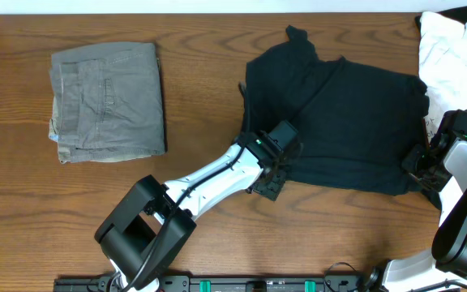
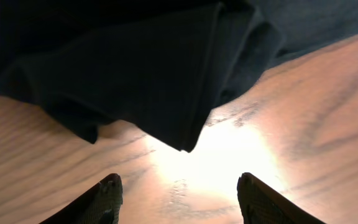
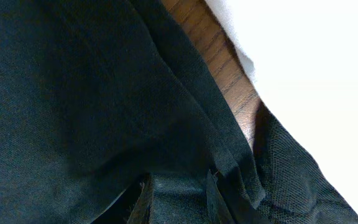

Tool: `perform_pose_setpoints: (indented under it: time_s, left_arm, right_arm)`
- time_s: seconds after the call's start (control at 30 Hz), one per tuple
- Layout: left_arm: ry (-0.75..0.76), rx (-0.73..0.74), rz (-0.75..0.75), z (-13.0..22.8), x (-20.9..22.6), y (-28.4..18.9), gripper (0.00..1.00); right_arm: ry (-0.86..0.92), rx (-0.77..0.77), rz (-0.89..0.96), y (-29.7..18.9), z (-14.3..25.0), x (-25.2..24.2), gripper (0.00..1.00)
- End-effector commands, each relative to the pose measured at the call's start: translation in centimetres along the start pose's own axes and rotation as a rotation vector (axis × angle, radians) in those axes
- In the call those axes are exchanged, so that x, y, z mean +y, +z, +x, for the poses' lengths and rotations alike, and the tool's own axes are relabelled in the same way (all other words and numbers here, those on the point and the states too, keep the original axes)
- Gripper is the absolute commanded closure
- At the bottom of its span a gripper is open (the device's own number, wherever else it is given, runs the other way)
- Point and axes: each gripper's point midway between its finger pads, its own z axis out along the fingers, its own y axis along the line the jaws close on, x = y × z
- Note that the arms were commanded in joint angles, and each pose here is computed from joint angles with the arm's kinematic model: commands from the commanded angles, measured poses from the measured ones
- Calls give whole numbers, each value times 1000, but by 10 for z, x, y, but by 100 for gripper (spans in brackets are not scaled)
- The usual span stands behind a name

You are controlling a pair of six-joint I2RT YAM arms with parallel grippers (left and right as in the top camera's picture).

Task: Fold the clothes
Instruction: 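Fold the grasped left edge rightward toward the shirt centre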

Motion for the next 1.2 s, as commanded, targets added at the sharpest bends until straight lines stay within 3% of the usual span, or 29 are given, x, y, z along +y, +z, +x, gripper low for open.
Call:
perform_pose_setpoints:
  time_s: [0.0,0.7,1.17]
  left_arm:
    - [28,-63,-100,-12,14,-8,38]
    - [87,-104,-83,-15,-16,-1,40]
    - [94,-64,-145,-9,-7,19,40]
  right_arm:
    - [-21,196,-68,34,53,11,71]
    - [-21,195,-72,34,52,12,70]
    - [-20,194,-76,34,52,13,69]
